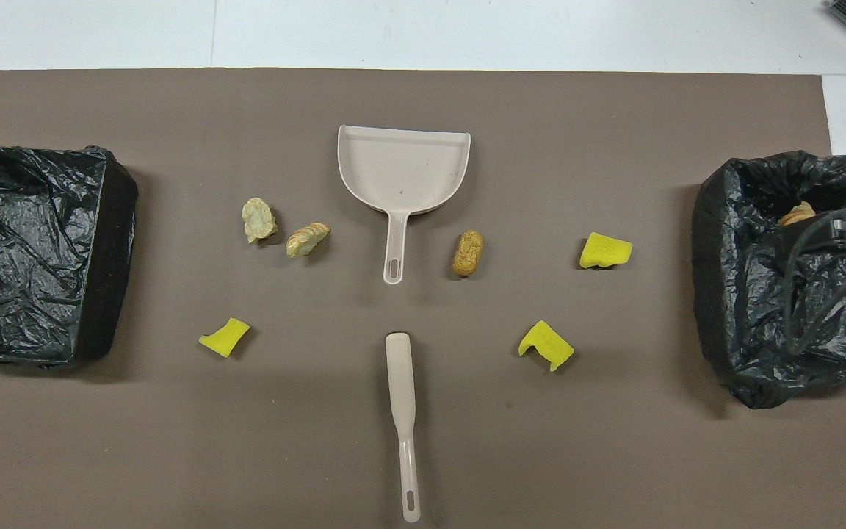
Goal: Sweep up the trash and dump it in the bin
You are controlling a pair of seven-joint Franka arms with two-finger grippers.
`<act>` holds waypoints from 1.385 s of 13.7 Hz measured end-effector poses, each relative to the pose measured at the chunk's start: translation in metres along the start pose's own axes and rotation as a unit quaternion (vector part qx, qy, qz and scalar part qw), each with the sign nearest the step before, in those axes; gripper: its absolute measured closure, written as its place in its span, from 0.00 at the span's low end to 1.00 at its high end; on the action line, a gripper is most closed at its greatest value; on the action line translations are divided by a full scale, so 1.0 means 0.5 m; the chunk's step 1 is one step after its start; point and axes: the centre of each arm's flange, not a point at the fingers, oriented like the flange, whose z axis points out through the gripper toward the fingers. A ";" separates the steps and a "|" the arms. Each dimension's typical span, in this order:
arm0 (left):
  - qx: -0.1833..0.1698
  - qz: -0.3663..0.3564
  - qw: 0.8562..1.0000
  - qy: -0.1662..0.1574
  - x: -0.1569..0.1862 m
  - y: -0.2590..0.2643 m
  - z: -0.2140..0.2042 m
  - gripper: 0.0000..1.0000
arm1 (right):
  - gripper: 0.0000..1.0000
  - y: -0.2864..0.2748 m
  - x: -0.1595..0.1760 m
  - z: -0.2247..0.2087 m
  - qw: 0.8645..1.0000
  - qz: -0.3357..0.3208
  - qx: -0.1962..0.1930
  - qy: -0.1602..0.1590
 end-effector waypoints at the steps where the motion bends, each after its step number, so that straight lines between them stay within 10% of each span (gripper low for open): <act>1: 0.000 0.000 1.000 0.000 0.000 0.000 0.000 0.00 | 0.00 0.000 0.000 0.000 1.000 0.000 0.000 0.000; 19: 0.000 0.000 1.000 0.000 0.000 0.000 0.000 0.00 | 0.00 -0.011 -0.001 -0.001 1.000 -0.005 0.000 0.000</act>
